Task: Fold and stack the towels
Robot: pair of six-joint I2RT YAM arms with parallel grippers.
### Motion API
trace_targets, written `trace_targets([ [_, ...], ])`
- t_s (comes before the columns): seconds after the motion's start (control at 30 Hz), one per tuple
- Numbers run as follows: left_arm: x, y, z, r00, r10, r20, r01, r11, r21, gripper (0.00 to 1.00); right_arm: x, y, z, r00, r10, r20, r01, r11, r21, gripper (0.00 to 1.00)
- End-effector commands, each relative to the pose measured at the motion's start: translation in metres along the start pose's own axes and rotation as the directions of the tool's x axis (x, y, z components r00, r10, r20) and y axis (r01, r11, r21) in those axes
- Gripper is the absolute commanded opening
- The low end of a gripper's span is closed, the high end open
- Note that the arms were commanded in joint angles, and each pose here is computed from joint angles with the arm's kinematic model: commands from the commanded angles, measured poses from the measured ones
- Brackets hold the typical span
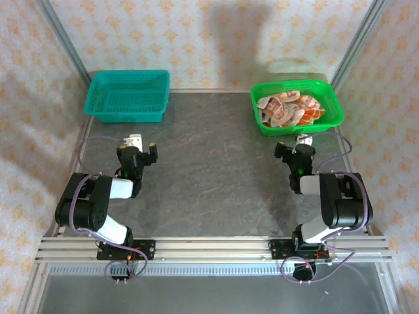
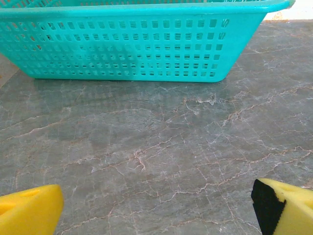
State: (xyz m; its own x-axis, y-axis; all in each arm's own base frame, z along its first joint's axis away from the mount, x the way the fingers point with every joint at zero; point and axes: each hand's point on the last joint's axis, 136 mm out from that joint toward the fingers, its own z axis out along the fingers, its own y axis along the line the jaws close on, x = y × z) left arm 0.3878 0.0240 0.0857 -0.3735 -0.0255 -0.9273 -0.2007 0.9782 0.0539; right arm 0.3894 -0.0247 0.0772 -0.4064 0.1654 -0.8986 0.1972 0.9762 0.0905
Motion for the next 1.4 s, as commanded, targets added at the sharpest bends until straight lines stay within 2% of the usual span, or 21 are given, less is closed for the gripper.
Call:
trace_targets([
  [0.0,-0.013,0.004,0.002,0.999,-0.012,0.031,0.012,1.0,-0.017,1.0,-0.013,0.001,0.001,0.999,0.009,0.032,-0.009,1.0,0.013,0.99],
  [0.93,-0.013,0.003,0.002,0.999,-0.013,0.03,0.014,1.0,-0.015,1.0,-0.014,0.001,0.0,0.999,0.009,0.036,-0.01,1.0,0.012,0.99],
  [1.07,-0.016,-0.005,-0.005,0.998,0.002,0.062,-0.004,0.999,0.041,1.0,-0.019,-0.001,-0.003,0.999,0.01,0.04,-0.012,0.999,0.032,0.99],
  [1.27,-0.049,0.01,-0.033,0.997,0.002,0.081,0.004,0.997,-0.078,1.0,-0.044,-0.019,-0.032,0.996,0.087,-0.032,-0.081,0.985,0.155,0.99],
  [1.37,-0.064,0.02,-0.049,0.994,-0.093,0.057,0.1,0.986,-0.134,1.0,-0.048,-0.026,-0.05,0.992,0.125,-0.018,-0.12,0.976,0.182,0.99],
])
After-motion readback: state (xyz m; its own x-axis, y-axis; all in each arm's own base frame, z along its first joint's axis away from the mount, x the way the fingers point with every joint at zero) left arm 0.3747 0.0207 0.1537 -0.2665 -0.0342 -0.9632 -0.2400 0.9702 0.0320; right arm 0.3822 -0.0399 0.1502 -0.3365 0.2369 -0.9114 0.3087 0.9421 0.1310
